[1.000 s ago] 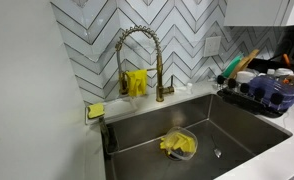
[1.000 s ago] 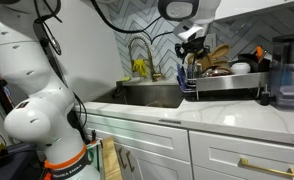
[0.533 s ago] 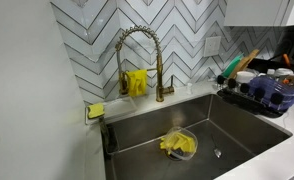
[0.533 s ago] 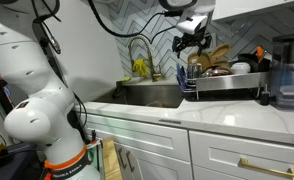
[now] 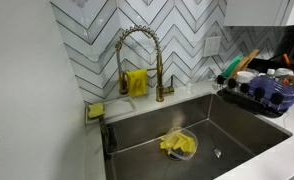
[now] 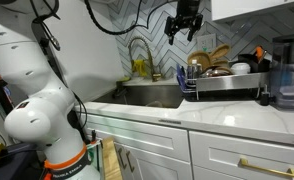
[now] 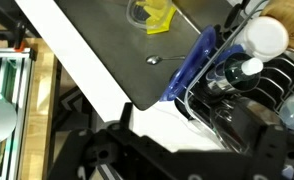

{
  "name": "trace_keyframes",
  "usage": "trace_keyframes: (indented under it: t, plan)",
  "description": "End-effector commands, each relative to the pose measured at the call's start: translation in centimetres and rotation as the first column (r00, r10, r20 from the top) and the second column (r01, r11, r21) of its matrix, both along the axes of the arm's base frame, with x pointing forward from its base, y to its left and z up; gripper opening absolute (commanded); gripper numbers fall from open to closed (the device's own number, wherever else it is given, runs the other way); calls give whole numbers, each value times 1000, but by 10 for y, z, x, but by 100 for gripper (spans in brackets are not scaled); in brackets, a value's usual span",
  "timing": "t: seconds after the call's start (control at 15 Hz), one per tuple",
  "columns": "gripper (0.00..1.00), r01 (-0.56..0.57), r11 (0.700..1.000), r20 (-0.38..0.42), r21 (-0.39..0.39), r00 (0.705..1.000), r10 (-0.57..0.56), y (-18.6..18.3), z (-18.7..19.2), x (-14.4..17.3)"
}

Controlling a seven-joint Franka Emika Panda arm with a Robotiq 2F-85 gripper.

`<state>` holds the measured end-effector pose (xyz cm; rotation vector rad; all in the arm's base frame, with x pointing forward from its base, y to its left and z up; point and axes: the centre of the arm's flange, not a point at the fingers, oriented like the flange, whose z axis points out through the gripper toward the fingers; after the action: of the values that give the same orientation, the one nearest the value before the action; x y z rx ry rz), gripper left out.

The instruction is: Remove the lid from the lunchbox and put it in the drying rack

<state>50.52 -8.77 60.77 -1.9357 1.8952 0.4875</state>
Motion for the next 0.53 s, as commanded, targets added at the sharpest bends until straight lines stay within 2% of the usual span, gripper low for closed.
trace_keyframes:
  t: [0.0,0.2,0.47]
  plan:
    - [100,-172,981,11,-94,985,174,8,28,-7]
    - [100,-294,940,29,-171,953,303,17,43,-16]
    - [100,-447,855,70,-262,875,479,32,59,-26]
